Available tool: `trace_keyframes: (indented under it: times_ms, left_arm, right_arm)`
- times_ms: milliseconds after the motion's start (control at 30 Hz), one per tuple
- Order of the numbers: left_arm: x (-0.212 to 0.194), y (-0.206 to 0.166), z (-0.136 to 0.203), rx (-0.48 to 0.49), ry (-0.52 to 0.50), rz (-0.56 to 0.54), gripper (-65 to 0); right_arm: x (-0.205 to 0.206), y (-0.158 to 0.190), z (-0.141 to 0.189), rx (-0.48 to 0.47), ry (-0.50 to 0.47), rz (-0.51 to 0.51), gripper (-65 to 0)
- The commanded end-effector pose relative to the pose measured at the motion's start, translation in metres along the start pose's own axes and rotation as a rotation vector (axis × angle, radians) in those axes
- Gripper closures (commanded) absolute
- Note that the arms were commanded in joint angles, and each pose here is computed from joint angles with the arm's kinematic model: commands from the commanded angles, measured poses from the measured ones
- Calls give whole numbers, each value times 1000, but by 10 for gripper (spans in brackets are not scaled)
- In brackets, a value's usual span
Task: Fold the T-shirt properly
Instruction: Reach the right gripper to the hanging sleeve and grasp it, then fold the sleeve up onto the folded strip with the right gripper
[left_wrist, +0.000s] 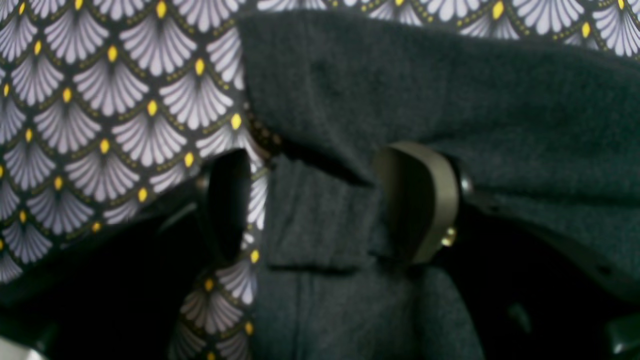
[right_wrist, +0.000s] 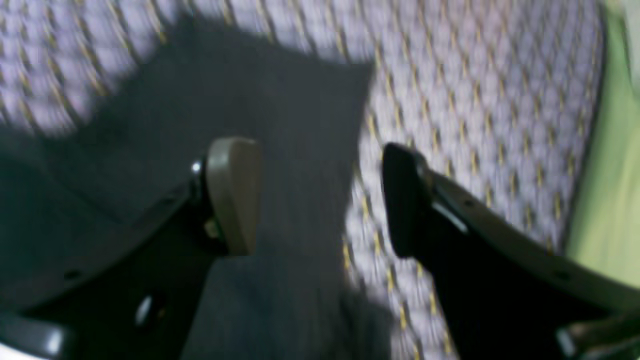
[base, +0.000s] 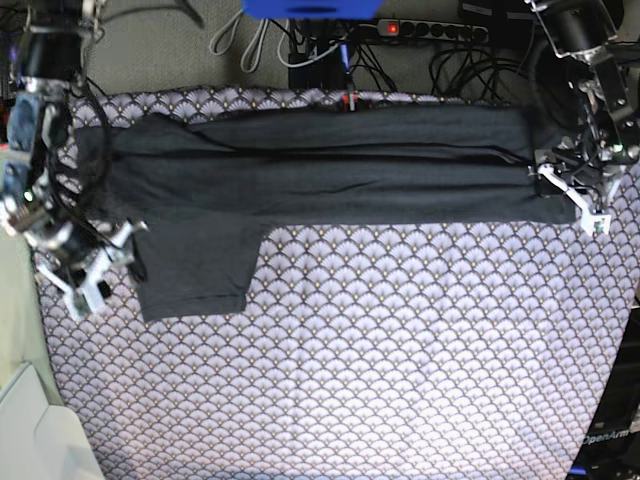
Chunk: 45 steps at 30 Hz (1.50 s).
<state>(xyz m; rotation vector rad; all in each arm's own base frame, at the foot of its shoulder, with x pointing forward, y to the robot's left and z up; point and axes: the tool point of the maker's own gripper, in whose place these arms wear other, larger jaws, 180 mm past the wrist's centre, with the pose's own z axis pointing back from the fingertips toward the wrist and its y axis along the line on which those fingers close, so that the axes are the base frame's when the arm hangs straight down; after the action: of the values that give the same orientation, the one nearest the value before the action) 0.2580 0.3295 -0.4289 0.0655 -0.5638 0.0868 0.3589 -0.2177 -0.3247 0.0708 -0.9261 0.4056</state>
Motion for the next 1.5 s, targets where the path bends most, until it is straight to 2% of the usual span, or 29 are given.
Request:
trace_keyframes:
  times_ms: [0, 200, 467, 633, 767, 900, 967, 1033, 1067, 1167, 1200, 1333, 1467]
  left_arm:
    - [-13, 6, 2, 24, 65, -25, -437]
    - [-13, 6, 2, 24, 68, -25, -437]
    - [-14, 3, 1, 19, 69, -21, -437]
    - [-13, 3, 1, 19, 64, -18, -437]
    - [-11, 3, 1, 19, 59, -18, -437]
    - [-2, 2, 0, 18, 46, -16, -437]
    - [0, 2, 0, 18, 41, -15, -437]
    - [0, 2, 0, 18, 41, -15, -437]
    - [0, 2, 0, 18, 41, -15, -437]
    - [1, 2, 0, 16, 40, -14, -437]
    - [1, 2, 0, 16, 40, -14, -437]
    - [1, 2, 0, 16, 38, -14, -436]
    - [1, 1, 0, 15, 37, -15, -436]
  right_arm:
    - [13, -5, -5, -1, -25, 5, -388]
    - [2, -20, -56, 51, 70, -115, -388]
    - [-4, -62, -86, 26, 19, -298, -388]
    - [-22, -70, -96, 14, 8, -395, -388]
    - [-30, -62, -100, 27, 20, -392, -386]
    - [-32, -36, -111, 77, 52, -350, -381]
    - [-33, -31, -112, 87, 61, -341, -347]
    - [-35, -29, -112, 91, 70, -335, -279]
    - [-35, -29, -112, 91, 70, -335, -228]
    - [-35, -29, -112, 92, 71, -335, -23]
    - [-34, -31, -112, 89, 70, -334, 0]
    - [-33, -39, -108, 74, 65, -327, 0]
    - [-37, -46, -91, 55, 83, -277, 0]
